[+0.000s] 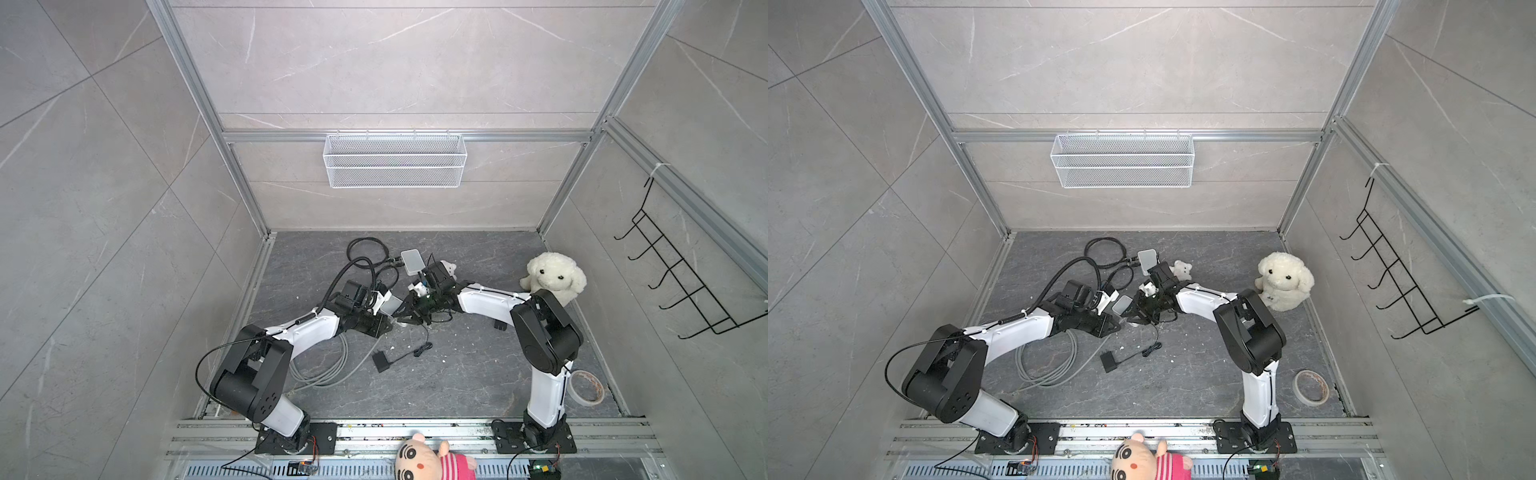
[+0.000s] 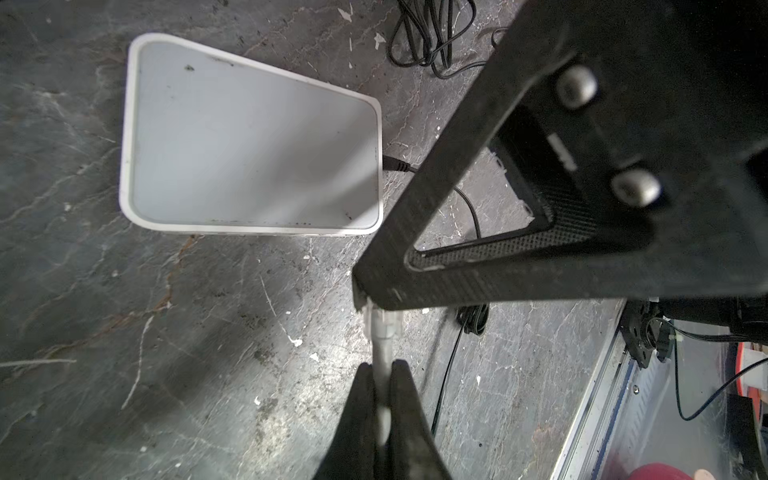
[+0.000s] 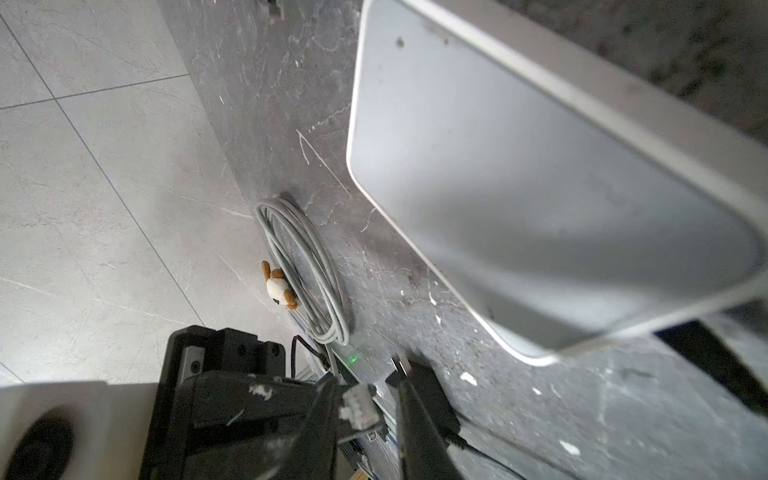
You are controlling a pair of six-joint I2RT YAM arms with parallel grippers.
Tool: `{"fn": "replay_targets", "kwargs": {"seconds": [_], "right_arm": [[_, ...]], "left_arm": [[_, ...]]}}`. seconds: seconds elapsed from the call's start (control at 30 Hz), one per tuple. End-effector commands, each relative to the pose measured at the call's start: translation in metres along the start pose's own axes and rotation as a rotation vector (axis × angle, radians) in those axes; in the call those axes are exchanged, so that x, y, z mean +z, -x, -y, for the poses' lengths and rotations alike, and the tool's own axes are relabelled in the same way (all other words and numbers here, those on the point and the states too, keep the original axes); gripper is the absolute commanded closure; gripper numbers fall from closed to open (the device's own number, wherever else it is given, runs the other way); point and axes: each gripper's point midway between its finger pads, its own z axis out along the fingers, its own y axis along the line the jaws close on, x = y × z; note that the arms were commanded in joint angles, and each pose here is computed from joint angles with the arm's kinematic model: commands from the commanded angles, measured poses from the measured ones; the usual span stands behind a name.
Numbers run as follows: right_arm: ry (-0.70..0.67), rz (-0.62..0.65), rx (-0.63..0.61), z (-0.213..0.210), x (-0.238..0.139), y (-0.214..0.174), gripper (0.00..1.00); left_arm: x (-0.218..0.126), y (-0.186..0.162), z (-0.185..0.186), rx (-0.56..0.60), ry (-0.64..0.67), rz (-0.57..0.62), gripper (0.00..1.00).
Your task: Insert the plug into the switch port
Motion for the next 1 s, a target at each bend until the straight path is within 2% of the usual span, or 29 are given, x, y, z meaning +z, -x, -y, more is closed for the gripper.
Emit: {"fn": "replay_targets", "kwargs": {"seconds": [0.0,0.27,0.53,0.77,0.97], "right_arm": [[0.0,-0.003,-0.012,0.0,0.004,0.0,0.76],[0.002,-0.001,-0.009,0.0,0.005,0.0,0.83],[0.005,0.002,-0.009,-0.001,0.003,0.0,0.86],[-0.001,0.025,-0.038,-0.005,-0.002,0.006,0.73],[-0.119,0.077,-0.189,-0.008,-0.019,0.023,0.71]], "left_arm": [[-0.007,0.018,0.011,0.026,-0.043,0.047,1.0],[-0.007,0.018,0.01,0.026,-0.042,0.048,1.0],[-0.007,0.019,0.009,0.023,-0.04,0.05,1.0],[-0.007,0.007,-0.006,0.013,0.015,0.009,1.0],[-0.009,-0.007,-0.034,0.021,0.144,-0.073,1.0]]}}
